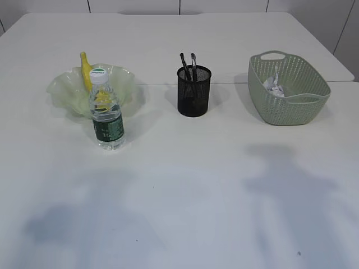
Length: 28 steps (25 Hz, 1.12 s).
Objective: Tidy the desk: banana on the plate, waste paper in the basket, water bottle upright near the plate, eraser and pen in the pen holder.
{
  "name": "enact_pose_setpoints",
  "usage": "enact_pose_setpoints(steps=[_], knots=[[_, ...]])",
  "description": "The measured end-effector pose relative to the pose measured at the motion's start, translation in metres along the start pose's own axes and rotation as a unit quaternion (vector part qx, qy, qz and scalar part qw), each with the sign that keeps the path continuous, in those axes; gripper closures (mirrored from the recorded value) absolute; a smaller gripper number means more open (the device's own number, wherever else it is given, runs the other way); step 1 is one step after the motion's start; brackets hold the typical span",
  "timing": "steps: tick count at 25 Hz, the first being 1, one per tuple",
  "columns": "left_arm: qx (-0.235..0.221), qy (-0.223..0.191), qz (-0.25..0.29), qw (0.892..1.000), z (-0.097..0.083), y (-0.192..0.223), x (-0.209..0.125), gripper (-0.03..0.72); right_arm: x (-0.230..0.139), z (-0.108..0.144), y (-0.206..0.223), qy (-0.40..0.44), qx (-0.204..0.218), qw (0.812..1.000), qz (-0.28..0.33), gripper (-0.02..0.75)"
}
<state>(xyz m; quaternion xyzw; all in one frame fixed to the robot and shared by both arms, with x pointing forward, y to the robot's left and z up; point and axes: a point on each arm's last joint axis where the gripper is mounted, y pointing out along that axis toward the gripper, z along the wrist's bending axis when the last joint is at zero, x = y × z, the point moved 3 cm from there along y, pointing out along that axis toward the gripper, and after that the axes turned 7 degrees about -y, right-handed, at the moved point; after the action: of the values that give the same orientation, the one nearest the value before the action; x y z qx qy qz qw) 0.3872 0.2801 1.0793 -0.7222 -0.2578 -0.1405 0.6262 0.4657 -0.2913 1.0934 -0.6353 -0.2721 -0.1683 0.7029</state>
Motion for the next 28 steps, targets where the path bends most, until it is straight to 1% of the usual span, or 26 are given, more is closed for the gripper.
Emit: enact_pose_setpoints(steps=[6, 9, 14, 17, 19, 22, 25, 28], knots=[[-0.010, -0.006, -0.041, 0.999, 0.010, -0.041, -0.030, 0.273, -0.030, 0.010, -0.030, 0.046, -0.004, 0.998, -0.042, 0.517], [-0.018, -0.005, -0.079, 0.997, 0.017, -0.062, -0.047, 0.273, -0.046, 0.017, -0.052, 0.050, -0.003, 0.997, -0.064, 0.517], [-0.044, -0.006, -0.159, 0.986, 0.025, -0.091, -0.074, 0.273, -0.077, 0.029, -0.089, 0.045, -0.004, 0.995, -0.084, 0.516], [-0.060, -0.007, -0.191, 0.980, 0.028, -0.102, -0.088, 0.273, -0.093, 0.034, -0.104, 0.045, -0.007, 0.994, -0.095, 0.517], [-0.077, -0.008, -0.209, 0.975, 0.028, -0.108, -0.096, 0.274, -0.105, 0.037, -0.113, 0.044, -0.006, 0.994, -0.102, 0.517], [-0.099, -0.008, -0.231, 0.968, 0.029, -0.115, -0.107, 0.274, -0.118, 0.038, -0.124, 0.036, -0.021, 0.992, -0.117, 0.516], [-0.107, -0.007, -0.249, 0.962, 0.030, -0.120, -0.114, 0.274, -0.129, 0.037, -0.135, 0.027, -0.044, 0.988, -0.144, 0.516], [-0.111, -0.007, -0.260, 0.959, 0.032, -0.122, -0.118, 0.274, -0.142, 0.040, -0.146, 0.022, -0.054, 0.983, -0.176, 0.516]])
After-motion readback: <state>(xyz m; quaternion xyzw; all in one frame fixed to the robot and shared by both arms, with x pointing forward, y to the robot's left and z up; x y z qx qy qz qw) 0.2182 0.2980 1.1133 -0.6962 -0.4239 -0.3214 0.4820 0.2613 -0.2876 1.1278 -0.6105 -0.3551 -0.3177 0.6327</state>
